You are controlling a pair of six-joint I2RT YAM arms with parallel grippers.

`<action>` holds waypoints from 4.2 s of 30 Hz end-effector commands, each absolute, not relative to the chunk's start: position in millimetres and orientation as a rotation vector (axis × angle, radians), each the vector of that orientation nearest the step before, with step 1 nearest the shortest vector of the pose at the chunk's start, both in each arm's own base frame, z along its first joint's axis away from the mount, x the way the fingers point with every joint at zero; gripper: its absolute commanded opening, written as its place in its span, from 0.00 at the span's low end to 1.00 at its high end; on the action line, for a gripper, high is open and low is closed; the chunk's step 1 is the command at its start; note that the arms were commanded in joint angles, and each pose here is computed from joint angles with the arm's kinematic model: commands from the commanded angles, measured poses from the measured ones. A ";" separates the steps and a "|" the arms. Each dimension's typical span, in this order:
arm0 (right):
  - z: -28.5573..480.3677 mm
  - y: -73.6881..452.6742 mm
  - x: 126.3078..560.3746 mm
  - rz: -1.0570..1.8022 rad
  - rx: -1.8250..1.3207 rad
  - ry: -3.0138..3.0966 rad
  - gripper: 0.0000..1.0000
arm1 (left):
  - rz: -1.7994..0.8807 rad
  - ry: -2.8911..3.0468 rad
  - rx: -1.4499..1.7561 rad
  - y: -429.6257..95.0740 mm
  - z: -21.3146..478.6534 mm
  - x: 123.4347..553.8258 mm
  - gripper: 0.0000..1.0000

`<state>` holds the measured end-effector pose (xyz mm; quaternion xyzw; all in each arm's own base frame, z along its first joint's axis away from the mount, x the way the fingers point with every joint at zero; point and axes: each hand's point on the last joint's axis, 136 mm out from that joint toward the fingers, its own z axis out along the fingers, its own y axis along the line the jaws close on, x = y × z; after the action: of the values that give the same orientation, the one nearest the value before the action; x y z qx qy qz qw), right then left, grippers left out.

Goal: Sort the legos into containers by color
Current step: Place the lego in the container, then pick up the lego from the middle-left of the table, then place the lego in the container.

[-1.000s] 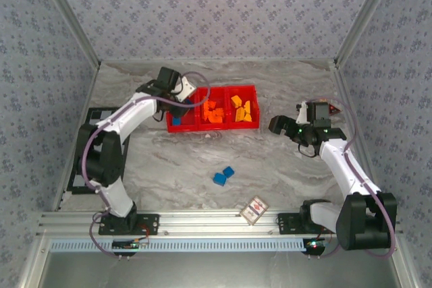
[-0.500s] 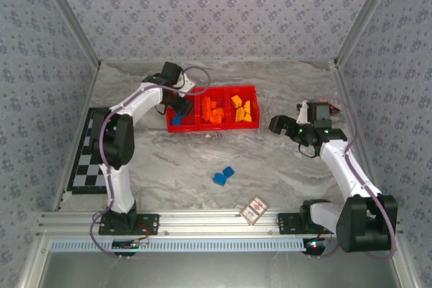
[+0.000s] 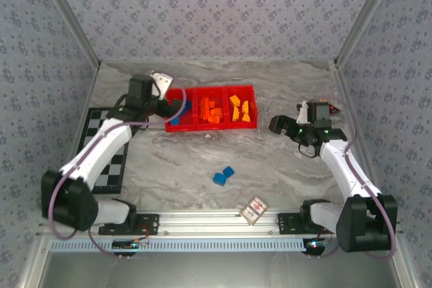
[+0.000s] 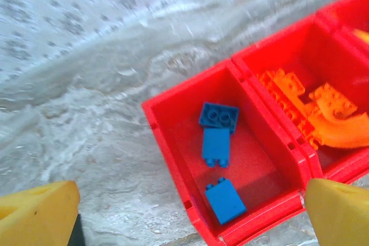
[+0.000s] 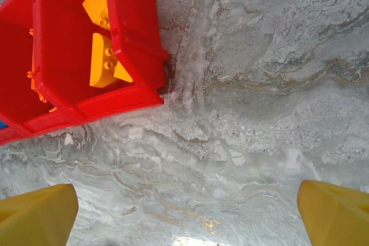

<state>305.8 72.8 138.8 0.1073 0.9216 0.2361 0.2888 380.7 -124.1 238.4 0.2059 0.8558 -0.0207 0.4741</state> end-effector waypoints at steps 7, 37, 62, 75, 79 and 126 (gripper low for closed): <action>144.3 73.7 302.2 0.586 0.259 2.480 1.00 | -0.307 2.150 0.434 -151.4 242.4 357.7 1.00; 133.4 80.0 300.1 0.604 0.251 2.498 1.00 | 0.313 2.802 0.589 -302.8 85.0 161.8 0.97; 133.1 80.3 299.5 0.604 0.254 2.501 1.00 | 0.114 2.996 0.569 -313.5 20.7 138.9 0.71; 130.8 80.7 300.7 0.604 0.256 2.508 1.00 | 0.082 3.040 0.488 -307.8 -3.9 144.6 0.48; 130.2 80.3 300.9 0.602 0.255 2.509 1.00 | 0.093 3.042 0.476 -304.8 -5.3 147.0 0.35; 132.1 74.6 302.3 0.593 0.270 2.494 1.00 | -0.128 2.819 0.009 -169.2 125.3 415.8 0.39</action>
<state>303.0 75.7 129.1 0.1027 0.9307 0.2203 0.2734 422.3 -163.7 124.6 0.0004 0.9855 -0.0199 0.1682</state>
